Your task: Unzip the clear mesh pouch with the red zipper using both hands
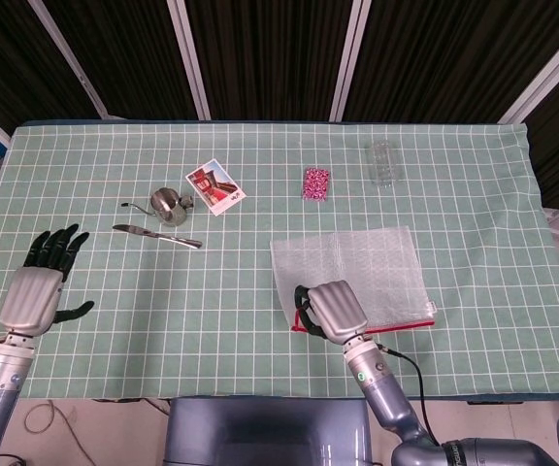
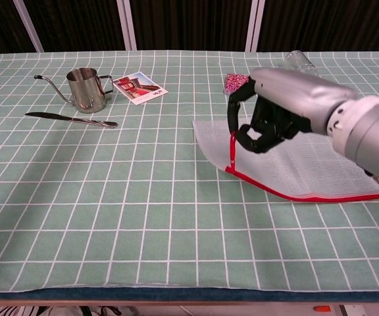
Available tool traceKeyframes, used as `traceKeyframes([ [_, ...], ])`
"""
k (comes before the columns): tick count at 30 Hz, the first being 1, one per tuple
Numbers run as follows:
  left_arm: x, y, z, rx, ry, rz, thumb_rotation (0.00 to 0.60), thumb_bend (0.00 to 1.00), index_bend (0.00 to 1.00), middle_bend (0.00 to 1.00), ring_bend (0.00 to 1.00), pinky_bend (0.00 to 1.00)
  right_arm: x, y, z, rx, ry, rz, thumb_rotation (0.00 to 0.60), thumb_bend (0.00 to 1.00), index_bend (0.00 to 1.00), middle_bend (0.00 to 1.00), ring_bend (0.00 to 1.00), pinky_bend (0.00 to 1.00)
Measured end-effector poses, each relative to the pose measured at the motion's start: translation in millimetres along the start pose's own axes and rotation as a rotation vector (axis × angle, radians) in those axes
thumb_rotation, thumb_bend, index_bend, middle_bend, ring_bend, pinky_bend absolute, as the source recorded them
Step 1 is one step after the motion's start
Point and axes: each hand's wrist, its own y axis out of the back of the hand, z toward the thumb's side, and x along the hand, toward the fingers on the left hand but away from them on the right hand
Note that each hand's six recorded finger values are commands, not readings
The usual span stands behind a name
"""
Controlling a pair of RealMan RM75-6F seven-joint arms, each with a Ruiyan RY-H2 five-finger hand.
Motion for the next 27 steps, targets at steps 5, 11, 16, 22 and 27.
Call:
traceKeyframes([
  [5, 30, 12, 35, 0.010, -0.095, -0.008, 0.600, 0.15, 0.14, 0.00, 0.00, 0.00, -14, 27, 18, -0.002, 0.037, -0.038, 0.600, 0.58, 0.61, 1.00, 1.00, 0.95],
  [11, 68, 25, 89, 0.028, -0.232, -0.021, 0.600, 0.17, 0.19, 0.00, 0.00, 0.00, -27, 54, 38, -0.015, 0.063, -0.067, 0.600, 0.58, 0.61, 1.00, 1.00, 0.95],
  [16, 94, 25, 129, 0.030, -0.312, -0.066, 0.600, 0.17, 0.22, 0.01, 0.00, 0.00, -32, 68, 47, -0.022, 0.068, -0.075, 0.600, 0.58, 0.61, 1.00, 1.00, 0.95],
  [22, 117, 18, 173, 0.054, -0.397, -0.131, 0.600, 0.18, 0.25, 0.04, 0.00, 0.00, -33, 77, 56, -0.032, 0.072, -0.081, 0.600, 0.58, 0.61, 1.00, 1.00, 0.95],
  [27, 128, 8, 202, 0.057, -0.442, -0.167, 0.600, 0.20, 0.29, 0.05, 0.00, 0.00, -32, 78, 60, -0.032, 0.075, -0.080, 0.600, 0.58, 0.61, 1.00, 1.00, 0.95],
])
